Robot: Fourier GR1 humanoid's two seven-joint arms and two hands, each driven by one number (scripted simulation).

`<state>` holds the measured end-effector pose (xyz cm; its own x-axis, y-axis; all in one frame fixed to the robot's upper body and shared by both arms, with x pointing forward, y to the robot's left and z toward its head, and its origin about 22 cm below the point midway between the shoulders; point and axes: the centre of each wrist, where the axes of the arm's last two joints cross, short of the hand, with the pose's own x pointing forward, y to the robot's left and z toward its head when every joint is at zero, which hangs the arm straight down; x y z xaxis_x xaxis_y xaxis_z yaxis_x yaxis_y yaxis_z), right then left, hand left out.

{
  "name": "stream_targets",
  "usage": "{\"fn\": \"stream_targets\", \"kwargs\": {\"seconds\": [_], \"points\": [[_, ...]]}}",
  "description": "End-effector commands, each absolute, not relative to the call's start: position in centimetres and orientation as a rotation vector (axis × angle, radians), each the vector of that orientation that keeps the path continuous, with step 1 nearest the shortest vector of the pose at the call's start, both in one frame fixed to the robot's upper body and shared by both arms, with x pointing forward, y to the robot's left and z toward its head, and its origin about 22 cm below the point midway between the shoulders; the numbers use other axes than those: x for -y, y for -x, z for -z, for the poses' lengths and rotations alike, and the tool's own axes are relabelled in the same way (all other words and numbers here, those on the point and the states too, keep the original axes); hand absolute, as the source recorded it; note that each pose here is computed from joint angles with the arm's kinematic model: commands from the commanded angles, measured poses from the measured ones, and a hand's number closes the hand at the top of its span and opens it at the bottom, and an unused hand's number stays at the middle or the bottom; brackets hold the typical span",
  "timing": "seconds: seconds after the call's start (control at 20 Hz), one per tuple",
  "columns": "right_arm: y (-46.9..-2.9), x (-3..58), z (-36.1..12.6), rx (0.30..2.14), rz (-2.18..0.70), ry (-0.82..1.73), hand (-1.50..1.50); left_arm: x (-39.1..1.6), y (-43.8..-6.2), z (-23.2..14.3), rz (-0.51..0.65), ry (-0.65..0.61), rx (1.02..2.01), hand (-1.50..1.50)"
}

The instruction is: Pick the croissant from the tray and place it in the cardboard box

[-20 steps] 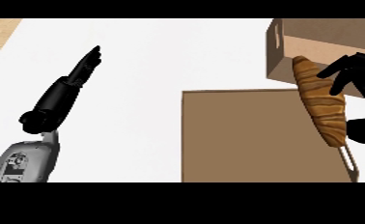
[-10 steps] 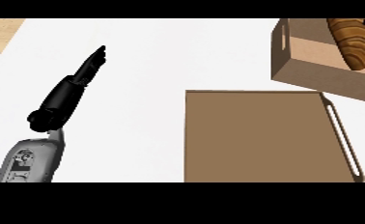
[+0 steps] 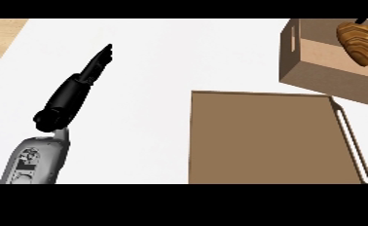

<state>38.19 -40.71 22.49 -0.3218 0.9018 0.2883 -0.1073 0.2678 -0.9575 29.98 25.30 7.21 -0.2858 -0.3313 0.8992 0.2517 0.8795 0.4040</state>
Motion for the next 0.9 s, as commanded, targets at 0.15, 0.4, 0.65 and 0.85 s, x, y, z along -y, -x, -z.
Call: {"fn": "stream_targets", "kwargs": {"seconds": [0.15, 0.4, 0.65, 0.85], "points": [[-39.1, 43.3, -19.6, 1.271, -1.452, 0.719, 1.50, -23.3, -29.7, -6.4, 0.583, -0.034, 1.782, 0.00], [-38.1, 46.7, -19.9, 1.257, -1.494, 0.538, -1.50, -24.2, -30.5, -6.4, 0.569, -0.044, 1.776, 0.00], [-39.8, 45.0, -20.5, 1.513, -1.423, 0.395, -1.50, -24.6, -30.5, -7.6, 0.585, -0.040, 1.788, 0.00], [-40.1, 45.2, -18.8, 1.802, -0.982, 0.139, -1.50, -25.5, -30.2, -7.0, 0.559, -0.065, 1.776, 0.00]]}}
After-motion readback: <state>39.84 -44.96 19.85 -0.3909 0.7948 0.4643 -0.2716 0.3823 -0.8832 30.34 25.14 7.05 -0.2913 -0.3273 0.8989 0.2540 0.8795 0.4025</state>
